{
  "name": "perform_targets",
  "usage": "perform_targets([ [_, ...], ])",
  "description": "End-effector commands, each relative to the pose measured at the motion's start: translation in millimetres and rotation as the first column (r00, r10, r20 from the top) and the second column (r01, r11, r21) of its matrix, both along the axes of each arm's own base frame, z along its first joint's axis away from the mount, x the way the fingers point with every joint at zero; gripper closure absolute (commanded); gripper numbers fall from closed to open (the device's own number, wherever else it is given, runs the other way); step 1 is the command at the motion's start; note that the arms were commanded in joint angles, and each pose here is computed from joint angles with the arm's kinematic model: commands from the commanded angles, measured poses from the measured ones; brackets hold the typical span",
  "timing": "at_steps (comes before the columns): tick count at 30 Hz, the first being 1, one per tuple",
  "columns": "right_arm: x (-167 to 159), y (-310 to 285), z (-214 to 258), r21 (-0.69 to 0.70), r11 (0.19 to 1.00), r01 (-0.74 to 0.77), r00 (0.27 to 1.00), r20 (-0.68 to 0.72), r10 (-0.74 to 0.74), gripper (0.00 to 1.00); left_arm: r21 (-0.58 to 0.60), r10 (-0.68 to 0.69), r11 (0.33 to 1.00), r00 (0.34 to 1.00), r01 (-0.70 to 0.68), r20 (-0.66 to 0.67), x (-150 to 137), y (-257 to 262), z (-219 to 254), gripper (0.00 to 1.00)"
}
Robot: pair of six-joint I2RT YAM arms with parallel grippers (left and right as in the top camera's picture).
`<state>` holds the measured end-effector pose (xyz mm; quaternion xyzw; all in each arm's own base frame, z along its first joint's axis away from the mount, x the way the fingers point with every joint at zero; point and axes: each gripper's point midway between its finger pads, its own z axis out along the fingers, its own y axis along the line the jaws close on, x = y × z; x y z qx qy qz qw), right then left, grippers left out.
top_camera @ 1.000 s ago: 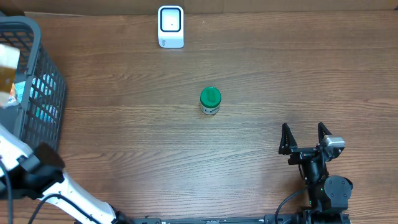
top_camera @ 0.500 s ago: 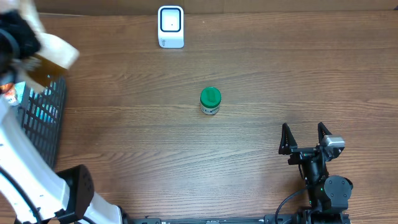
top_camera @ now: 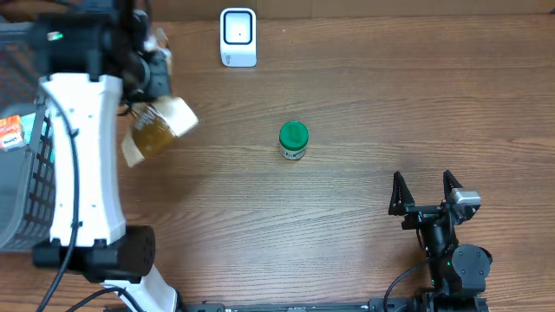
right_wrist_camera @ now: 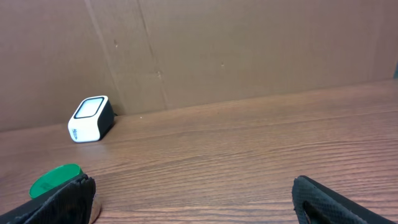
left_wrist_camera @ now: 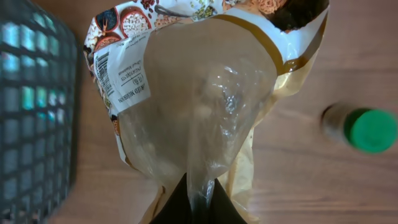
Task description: Scan the item barcode
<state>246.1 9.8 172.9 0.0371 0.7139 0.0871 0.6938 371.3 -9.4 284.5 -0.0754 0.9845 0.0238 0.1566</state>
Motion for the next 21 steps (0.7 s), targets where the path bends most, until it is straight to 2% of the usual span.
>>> perform_targets([
  [1, -0.1, 1.2, -1.6, -0.001, 1.0, -0.005, 1.0, 0.005, 0.005, 0.0, 0.038, 0.014, 0.999, 0.999, -0.012, -0.052, 1.9, -3.5, -25.6, 0.96],
  [6, -0.1, 1.1, -1.6, -0.001, 1.0, -0.005, 1.0, 0.005, 0.005, 0.0, 0.053, -0.117, 0.991, 0.99, 0.121, -0.076, 16.4, -25.6, -66.2, 0.96],
  [10, -0.1, 1.2, -1.6, -0.001, 1.0, -0.005, 1.0, 0.005, 0.005, 0.0, -0.001, -0.306, 0.952, 0.948, 0.308, -0.086, 22.3, -55.5, -101.4, 0.96],
  [16, -0.1, 1.1, -1.6, -0.001, 1.0, -0.005, 1.0, 0.005, 0.005, 0.0, -0.122, -0.48, 0.876, 0.87, 0.467, -0.11, 6.7, -97.4, -145.4, 0.95],
  [21, -0.1, 1.2, -1.6, -0.001, 1.0, -0.005, 1.0, 0.005, 0.005, 0.0, -0.133, -0.569, 0.822, 0.805, 0.553, -0.167, -14.8, -113.6, -178.3, 0.95],
])
